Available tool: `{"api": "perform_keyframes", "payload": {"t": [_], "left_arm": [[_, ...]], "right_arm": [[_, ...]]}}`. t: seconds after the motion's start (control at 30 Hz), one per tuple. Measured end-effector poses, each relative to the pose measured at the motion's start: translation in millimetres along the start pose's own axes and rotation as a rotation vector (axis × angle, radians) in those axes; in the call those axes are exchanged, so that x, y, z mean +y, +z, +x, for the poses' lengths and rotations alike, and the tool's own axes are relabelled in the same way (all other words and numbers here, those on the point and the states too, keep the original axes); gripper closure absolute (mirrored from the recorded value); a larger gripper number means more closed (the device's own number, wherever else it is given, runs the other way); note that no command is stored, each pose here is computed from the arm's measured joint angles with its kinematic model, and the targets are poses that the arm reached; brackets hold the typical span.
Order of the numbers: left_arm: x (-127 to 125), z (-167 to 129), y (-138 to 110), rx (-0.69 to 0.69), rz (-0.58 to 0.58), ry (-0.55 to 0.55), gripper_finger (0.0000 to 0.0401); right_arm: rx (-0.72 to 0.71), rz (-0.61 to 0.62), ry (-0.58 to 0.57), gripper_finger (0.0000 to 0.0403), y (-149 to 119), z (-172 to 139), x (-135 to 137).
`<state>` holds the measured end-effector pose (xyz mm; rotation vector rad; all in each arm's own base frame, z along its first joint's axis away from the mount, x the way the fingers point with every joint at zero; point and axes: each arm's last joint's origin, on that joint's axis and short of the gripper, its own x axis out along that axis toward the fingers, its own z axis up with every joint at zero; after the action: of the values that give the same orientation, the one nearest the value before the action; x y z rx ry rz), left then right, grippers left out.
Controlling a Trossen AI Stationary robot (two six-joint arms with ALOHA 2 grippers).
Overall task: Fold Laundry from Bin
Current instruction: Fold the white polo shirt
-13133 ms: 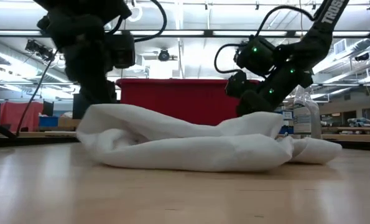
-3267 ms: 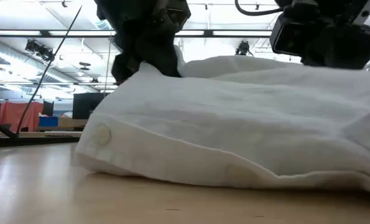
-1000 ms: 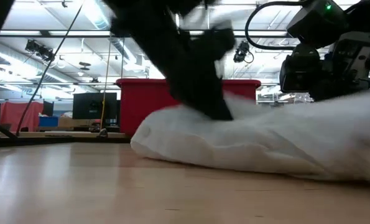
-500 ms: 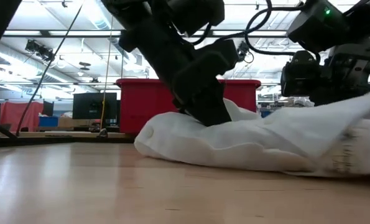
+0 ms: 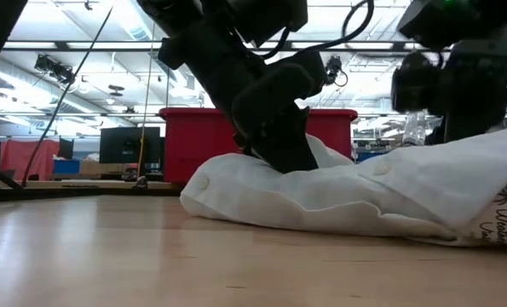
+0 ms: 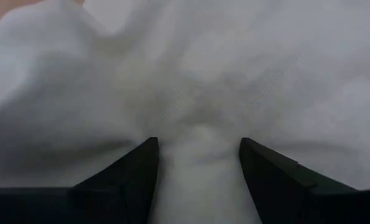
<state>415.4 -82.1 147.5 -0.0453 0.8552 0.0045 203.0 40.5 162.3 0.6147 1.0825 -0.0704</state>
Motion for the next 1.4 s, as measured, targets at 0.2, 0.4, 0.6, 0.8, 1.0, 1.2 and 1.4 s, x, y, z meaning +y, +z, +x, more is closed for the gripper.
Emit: {"api": "perform_keyframes", "payload": {"t": [0.2,0.4,0.6,0.8,1.0,1.2,1.4], "left_arm": [[0,0,0,-0.001,-0.017,0.000,0.0172],[2,0,1,-0.003,-0.053,0.002,0.0172],[2,0,1,-0.003,-0.060,0.007,0.0172],[2,0,0,-0.004,-0.063,0.010,0.0172],[0,-17,5,0.006,-0.034,0.007,0.0176],[8,-48,7,0.095,0.069,0.029,0.0191],[18,-57,23,-0.018,0.115,0.033,0.0200]], "right_arm": [[-0.136,-0.017,-0.081,0.0129,-14,-39,1],[-0.503,-0.263,-0.057,0.0135,-6,-30,35],[-0.505,-0.359,-0.033,0.0138,-6,21,46],[-0.401,-0.352,-0.085,0.0161,-17,61,41],[-0.333,-0.324,-0.067,0.0184,-21,75,38],[-0.321,-0.347,-0.058,0.0188,-22,71,38],[-0.318,-0.348,-0.054,0.0188,-22,71,38]]}}
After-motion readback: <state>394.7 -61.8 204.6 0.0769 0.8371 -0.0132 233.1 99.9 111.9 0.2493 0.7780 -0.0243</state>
